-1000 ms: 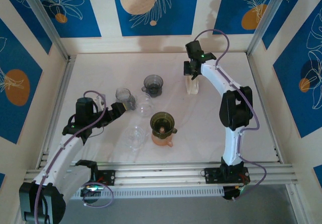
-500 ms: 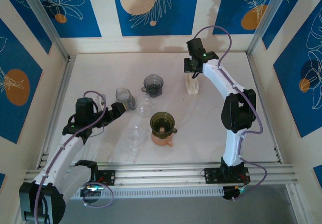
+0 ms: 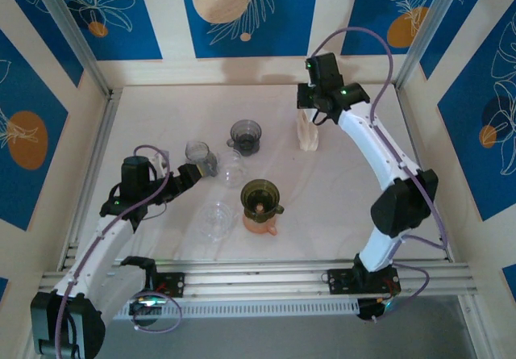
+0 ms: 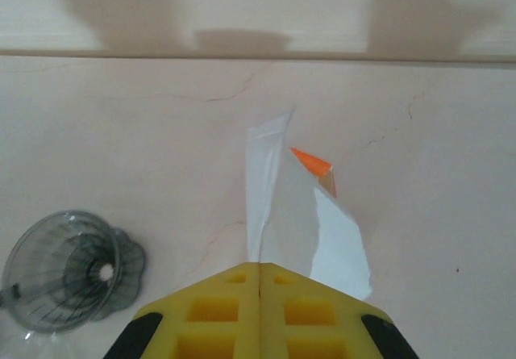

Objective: Place the coffee filter in the dripper

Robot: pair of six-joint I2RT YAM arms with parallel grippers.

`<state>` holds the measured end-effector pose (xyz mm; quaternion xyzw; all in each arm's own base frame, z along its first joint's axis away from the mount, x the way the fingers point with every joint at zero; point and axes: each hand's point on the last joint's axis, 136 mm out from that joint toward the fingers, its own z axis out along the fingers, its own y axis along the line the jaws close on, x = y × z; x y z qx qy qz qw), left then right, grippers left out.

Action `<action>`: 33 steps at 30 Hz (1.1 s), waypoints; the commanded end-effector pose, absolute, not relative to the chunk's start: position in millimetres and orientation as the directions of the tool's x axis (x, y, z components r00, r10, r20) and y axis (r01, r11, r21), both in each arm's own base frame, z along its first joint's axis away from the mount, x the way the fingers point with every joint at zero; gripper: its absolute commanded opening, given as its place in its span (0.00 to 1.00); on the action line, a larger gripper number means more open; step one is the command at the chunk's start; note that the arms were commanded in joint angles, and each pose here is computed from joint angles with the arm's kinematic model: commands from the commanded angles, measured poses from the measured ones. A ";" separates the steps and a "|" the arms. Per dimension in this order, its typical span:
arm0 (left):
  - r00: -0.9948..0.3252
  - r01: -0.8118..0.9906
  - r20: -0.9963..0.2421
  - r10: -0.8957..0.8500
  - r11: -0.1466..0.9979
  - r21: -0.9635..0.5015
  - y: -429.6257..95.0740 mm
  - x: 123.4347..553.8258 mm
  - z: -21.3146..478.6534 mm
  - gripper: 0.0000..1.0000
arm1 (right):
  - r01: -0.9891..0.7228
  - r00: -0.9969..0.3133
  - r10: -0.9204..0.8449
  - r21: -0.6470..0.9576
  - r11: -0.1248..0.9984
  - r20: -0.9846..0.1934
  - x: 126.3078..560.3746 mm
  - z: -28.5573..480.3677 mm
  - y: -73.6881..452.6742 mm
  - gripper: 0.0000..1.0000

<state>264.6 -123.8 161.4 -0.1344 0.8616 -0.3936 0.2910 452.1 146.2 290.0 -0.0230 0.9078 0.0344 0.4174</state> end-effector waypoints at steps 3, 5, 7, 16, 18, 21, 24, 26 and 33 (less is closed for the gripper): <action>-0.790 0.013 -0.397 -0.466 0.635 -0.772 -123.8 265.1 172.3 0.94 | -0.125 -0.656 -0.017 0.086 0.988 -0.754 396.2 306.3 154.0 0.00; -0.791 0.019 -0.400 -0.464 0.633 -0.774 -124.7 265.1 174.8 0.94 | -0.169 -0.670 -0.033 0.110 0.980 -0.742 371.1 310.0 159.7 0.00; -0.789 0.024 -0.402 -0.465 0.631 -0.776 -124.9 265.3 177.8 0.94 | -0.219 -0.688 -0.051 0.140 0.966 -0.724 346.0 311.9 166.6 0.00; -0.779 0.048 -0.422 -0.463 0.628 -0.777 -125.4 266.5 190.9 0.94 | -0.453 -0.762 -0.217 0.263 0.852 -0.611 225.4 321.6 206.0 0.00; -0.779 0.051 -0.424 -0.463 0.626 -0.778 -125.8 267.1 192.5 0.95 | -0.477 -0.780 -0.256 0.278 0.834 -0.570 206.1 319.1 213.0 0.00; -0.779 0.057 -0.424 -0.462 0.621 -0.782 -127.0 268.5 195.7 0.95 | -0.503 -0.801 -0.315 0.288 0.815 -0.509 181.2 314.3 221.7 0.00; -0.781 0.065 -0.425 -0.458 0.617 -0.784 -128.4 269.3 197.3 0.95 | -0.515 -0.816 -0.361 0.285 0.808 -0.452 165.4 309.0 226.8 0.00; -0.781 0.071 -0.427 -0.456 0.614 -0.786 -129.0 270.7 198.9 0.95 | -0.519 -0.826 -0.384 0.290 0.804 -0.413 158.5 305.2 230.8 0.00; -0.789 0.083 -0.419 -0.449 0.598 -0.797 -133.0 273.1 198.3 0.95 | -0.517 -0.842 -0.436 0.250 0.818 -0.316 159.5 294.9 241.1 0.00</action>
